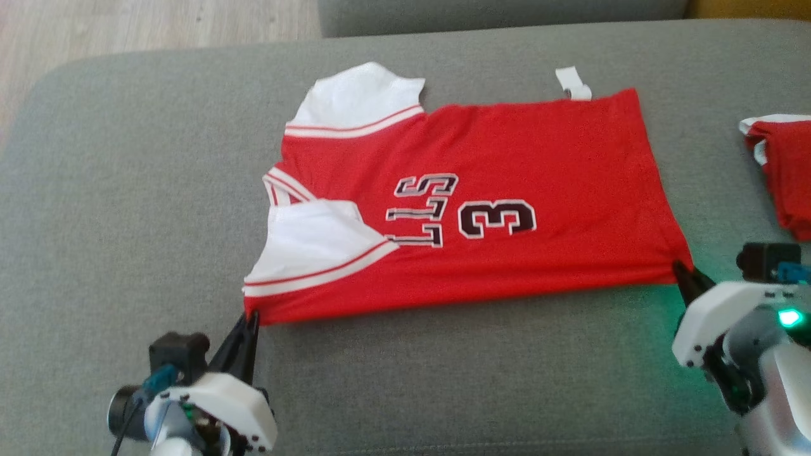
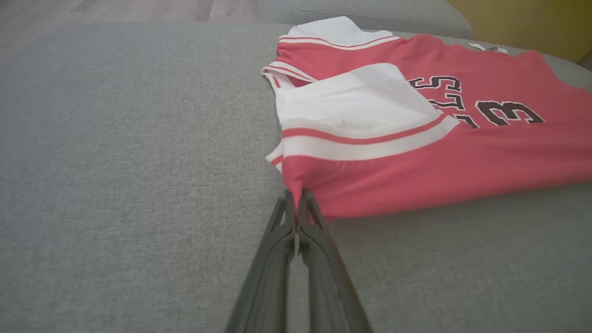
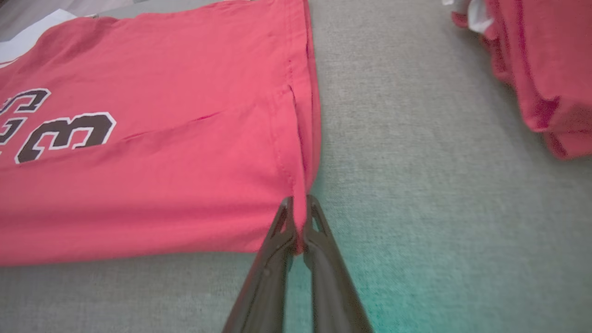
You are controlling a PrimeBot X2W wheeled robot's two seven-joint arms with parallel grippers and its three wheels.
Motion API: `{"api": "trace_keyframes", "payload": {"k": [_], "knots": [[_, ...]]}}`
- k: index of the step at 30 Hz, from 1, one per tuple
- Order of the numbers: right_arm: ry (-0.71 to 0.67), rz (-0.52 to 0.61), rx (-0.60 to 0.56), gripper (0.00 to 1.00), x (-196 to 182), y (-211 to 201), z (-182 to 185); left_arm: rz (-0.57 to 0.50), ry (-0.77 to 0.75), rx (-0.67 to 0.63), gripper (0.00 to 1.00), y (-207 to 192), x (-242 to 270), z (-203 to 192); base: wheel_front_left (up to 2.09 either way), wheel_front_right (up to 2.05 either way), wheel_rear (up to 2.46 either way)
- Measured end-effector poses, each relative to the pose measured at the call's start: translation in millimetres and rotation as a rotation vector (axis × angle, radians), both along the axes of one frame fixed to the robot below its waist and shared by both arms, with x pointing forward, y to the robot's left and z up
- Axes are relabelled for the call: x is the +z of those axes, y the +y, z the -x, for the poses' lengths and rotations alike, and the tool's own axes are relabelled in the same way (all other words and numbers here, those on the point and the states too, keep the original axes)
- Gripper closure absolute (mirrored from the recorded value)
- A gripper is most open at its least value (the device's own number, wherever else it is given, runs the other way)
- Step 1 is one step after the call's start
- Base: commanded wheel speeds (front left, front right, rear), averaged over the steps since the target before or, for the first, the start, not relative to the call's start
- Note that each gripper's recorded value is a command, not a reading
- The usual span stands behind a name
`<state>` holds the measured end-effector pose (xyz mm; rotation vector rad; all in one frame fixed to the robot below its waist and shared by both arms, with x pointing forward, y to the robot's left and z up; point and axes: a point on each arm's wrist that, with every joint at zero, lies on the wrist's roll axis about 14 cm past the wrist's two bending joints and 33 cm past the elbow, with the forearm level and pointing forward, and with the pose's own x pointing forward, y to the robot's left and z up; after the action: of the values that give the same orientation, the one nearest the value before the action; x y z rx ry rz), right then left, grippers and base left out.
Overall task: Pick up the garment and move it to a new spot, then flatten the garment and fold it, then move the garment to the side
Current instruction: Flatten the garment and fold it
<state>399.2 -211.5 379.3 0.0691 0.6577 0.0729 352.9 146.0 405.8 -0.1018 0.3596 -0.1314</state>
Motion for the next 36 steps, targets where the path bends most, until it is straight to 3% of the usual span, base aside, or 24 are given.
{"api": "trace_keyframes", "payload": {"k": [13,24,25,26,27,32,36], "knots": [[0.063,-0.007,-0.054,1.00,-0.9,-25.6,63.8,0.043,0.110,-0.026,1.00,-16.0,-6.0,58.7,0.00,0.00,0.00],[0.106,0.022,-0.051,1.00,0.1,-36.4,78.4,0.057,0.171,-0.033,1.00,-24.7,-7.5,82.0,0.00,0.00,0.00],[0.115,0.022,-0.054,0.55,-1.1,-37.1,79.8,0.057,0.173,-0.033,0.90,-24.8,-7.8,82.1,0.00,0.00,0.00],[0.121,0.026,-0.058,0.00,-1.7,-38.5,80.4,0.058,0.175,-0.035,0.58,-25.2,-8.3,82.2,0.00,0.00,0.00],[0.119,0.030,-0.061,0.00,-0.7,-40.1,79.7,0.058,0.179,-0.036,0.00,-25.8,-9.1,82.5,0.00,0.00,0.00],[-0.024,0.035,-0.089,0.00,27.7,-46.4,60.9,0.043,0.188,-0.022,0.00,-20.6,-10.8,76.7,0.00,0.00,0.00],[-0.123,0.013,-0.068,0.00,44.4,-33.4,46.5,0.015,0.071,-0.021,0.00,-9.6,16.4,36.9,0.00,0.00,0.00]]}}
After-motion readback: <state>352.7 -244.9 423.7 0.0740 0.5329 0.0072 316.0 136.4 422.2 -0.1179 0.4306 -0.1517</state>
